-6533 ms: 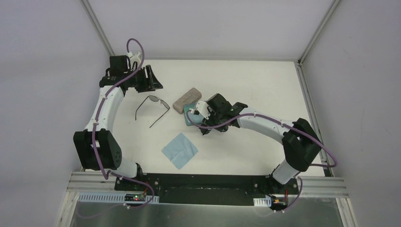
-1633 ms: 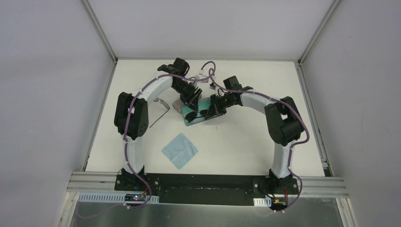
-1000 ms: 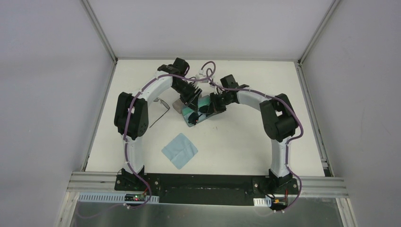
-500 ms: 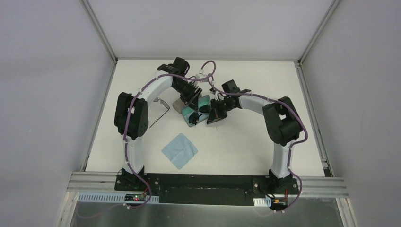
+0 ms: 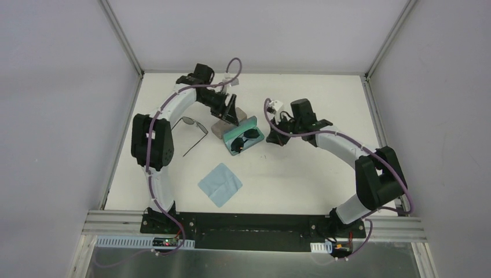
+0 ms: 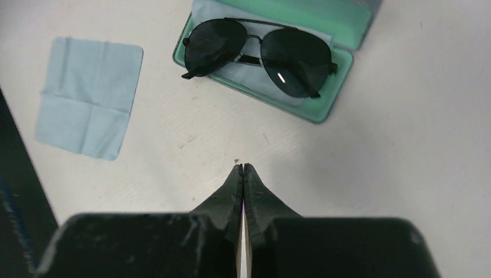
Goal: Organize the sunglasses
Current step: Adjust the sunglasses in the sunglasses case.
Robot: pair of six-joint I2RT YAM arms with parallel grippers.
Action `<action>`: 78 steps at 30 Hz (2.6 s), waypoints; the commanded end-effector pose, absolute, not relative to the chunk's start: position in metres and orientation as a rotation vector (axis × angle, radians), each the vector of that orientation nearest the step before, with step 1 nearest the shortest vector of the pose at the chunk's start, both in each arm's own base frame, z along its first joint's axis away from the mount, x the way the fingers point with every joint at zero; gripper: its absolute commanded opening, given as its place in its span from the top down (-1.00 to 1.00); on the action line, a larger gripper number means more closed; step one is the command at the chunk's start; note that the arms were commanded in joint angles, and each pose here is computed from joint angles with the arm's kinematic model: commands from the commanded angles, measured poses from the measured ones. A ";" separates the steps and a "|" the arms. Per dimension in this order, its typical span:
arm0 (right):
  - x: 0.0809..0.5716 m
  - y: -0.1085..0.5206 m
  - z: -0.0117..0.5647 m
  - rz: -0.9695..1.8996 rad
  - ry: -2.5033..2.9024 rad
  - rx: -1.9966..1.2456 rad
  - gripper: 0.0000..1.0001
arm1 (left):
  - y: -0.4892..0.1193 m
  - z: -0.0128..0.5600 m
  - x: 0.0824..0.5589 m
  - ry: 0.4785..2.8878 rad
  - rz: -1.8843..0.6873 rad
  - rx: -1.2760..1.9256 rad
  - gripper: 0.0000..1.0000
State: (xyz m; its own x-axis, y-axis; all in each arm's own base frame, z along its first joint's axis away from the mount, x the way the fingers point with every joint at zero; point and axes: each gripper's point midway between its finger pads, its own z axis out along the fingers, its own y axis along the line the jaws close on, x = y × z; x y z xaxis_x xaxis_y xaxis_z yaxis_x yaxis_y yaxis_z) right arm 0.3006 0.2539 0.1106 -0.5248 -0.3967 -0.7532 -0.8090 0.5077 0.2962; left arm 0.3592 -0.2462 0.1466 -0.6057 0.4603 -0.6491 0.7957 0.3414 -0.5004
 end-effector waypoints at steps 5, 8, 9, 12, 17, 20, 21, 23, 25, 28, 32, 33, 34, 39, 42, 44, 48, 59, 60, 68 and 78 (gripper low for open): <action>0.316 0.337 0.124 0.522 1.559 -1.602 1.00 | -0.216 0.167 0.399 2.292 -1.156 0.681 -0.31; 0.315 0.360 0.116 0.497 1.483 -1.697 1.00 | -0.216 0.160 0.401 2.325 -1.171 0.608 -0.26; 0.314 0.364 0.114 0.486 1.457 -1.729 1.00 | -0.217 0.160 0.401 2.329 -1.179 0.594 -0.23; 0.312 0.372 0.107 0.468 1.406 -1.821 1.00 | -0.217 0.157 0.399 2.337 -1.197 0.573 -0.15; 0.300 0.369 0.099 0.462 1.321 -1.966 1.00 | -0.217 0.154 0.396 2.347 -1.205 0.553 -0.12; 0.291 0.364 0.090 0.439 1.269 -2.043 1.00 | -0.217 0.151 0.395 2.352 -1.209 0.549 -0.11; 0.290 0.363 0.087 0.431 1.264 -2.057 1.00 | -0.218 0.151 0.395 2.352 -1.212 0.550 -0.10; 0.289 0.363 0.082 0.426 1.266 -2.082 1.00 | -0.218 0.150 0.395 2.348 -1.218 0.555 -0.07; 0.288 0.362 0.078 0.422 1.275 -2.099 1.00 | -0.219 0.152 0.394 2.342 -1.224 0.559 -0.05; 0.289 0.362 0.073 0.414 1.294 -2.103 1.00 | -0.220 0.153 0.393 2.335 -1.237 0.566 -0.04; 0.288 0.360 0.066 0.402 1.303 -2.126 1.00 | -0.220 0.153 0.392 2.332 -1.242 0.573 -0.05; 0.289 0.359 0.066 0.399 1.302 -2.129 1.00 | -0.221 0.153 0.392 2.332 -1.241 0.576 -0.05; 0.288 0.359 0.065 0.399 1.304 -2.131 1.00 | -0.221 0.153 0.392 2.331 -1.241 0.577 -0.05; 0.291 0.362 0.062 0.387 1.325 -2.116 1.00 | -0.224 0.153 0.389 2.326 -1.253 0.592 -0.04; 0.294 0.366 0.058 0.375 1.349 -2.100 1.00 | -0.228 0.153 0.387 2.323 -1.259 0.610 -0.04; 0.297 0.368 0.056 0.366 1.364 -2.091 1.00 | -0.231 0.153 0.385 2.323 -1.263 0.618 -0.05; 0.308 0.373 0.056 0.340 1.412 -2.031 1.00 | -0.233 0.153 0.383 2.322 -1.272 0.629 -0.04; 0.318 0.380 0.060 0.337 1.499 -1.938 1.00 | -0.241 0.151 0.375 2.324 -1.299 0.661 -0.03; 0.320 0.380 0.060 0.338 1.517 -1.923 1.00 | -0.242 0.150 0.373 2.325 -1.300 0.667 -0.03; 0.321 0.384 0.064 0.361 1.568 -1.856 1.00 | -0.248 0.148 0.365 2.335 -1.322 0.686 0.04; 0.322 0.388 0.060 0.395 1.676 -1.808 1.00 | -0.250 0.151 0.363 2.327 -1.339 0.692 0.06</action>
State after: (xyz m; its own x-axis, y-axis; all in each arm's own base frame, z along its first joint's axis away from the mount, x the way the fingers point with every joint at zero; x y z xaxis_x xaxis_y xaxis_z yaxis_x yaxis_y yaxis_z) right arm 0.3094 0.3730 0.0507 0.1832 -0.7937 -0.5800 -0.9698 -0.0493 -0.2389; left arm 0.3653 -0.2438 0.1298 -0.8493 0.2271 -0.4766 0.5236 0.4779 -0.7053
